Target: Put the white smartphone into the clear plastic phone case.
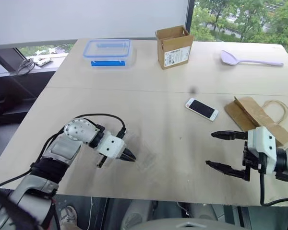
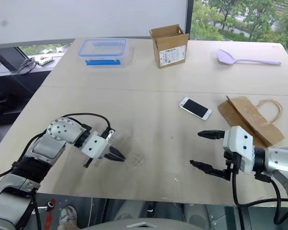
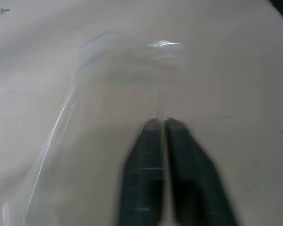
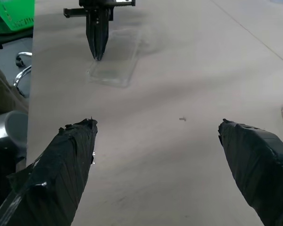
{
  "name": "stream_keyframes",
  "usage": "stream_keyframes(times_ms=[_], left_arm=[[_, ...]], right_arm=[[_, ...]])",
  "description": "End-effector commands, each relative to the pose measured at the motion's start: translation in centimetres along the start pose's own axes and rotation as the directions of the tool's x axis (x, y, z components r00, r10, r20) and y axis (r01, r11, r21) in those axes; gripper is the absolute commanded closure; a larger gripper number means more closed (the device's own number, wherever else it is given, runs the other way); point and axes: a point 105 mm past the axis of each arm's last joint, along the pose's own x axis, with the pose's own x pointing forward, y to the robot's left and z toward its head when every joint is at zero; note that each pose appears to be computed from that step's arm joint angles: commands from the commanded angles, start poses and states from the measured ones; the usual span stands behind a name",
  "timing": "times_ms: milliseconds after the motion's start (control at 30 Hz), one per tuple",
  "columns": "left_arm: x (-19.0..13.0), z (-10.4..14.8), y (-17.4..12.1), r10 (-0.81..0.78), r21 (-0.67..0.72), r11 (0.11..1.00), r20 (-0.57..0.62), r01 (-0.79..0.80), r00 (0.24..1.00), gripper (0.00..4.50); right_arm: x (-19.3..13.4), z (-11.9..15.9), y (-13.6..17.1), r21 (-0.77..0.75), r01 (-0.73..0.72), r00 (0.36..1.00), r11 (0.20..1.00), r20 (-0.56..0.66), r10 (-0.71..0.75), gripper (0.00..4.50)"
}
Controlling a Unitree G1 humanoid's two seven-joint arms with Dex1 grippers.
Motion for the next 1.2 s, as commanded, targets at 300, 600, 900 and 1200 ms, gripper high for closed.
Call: stream_keyframes(times_ms=[300, 600, 900, 1200], left_arm=[[3.7, 6.0, 4.3, 0.208, -0.143, 0.971, 0.128, -0.19, 0.97, 4.45], [6.3, 5.1, 5.8, 0.243, -0.205, 0.953, 0.071, -0.224, 0.967, 4.45], [7.2, 5.2, 7.0, 0.26, -0.202, 0.95, 0.08, -0.24, 0.962, 4.45], [8.9, 6.2, 8.7, 0.196, -0.146, 0.973, 0.09, -0.182, 0.977, 4.45]], right_arm=[[0.8, 0.4, -3.6, -0.043, 0.257, 0.967, 0.966, 0.007, -0.256, 0.0], [2.7, 0.4, -4.9, -0.047, 0.228, 0.971, 0.972, -0.065, -0.231, 0.0], [4.1, 0.4, -6.9, -0.064, 0.229, 0.969, 0.971, -0.082, -0.234, 0.0], [3.8, 0.3, -7.2, -0.076, 0.238, 0.966, 0.968, -0.088, -0.244, 0.0]])
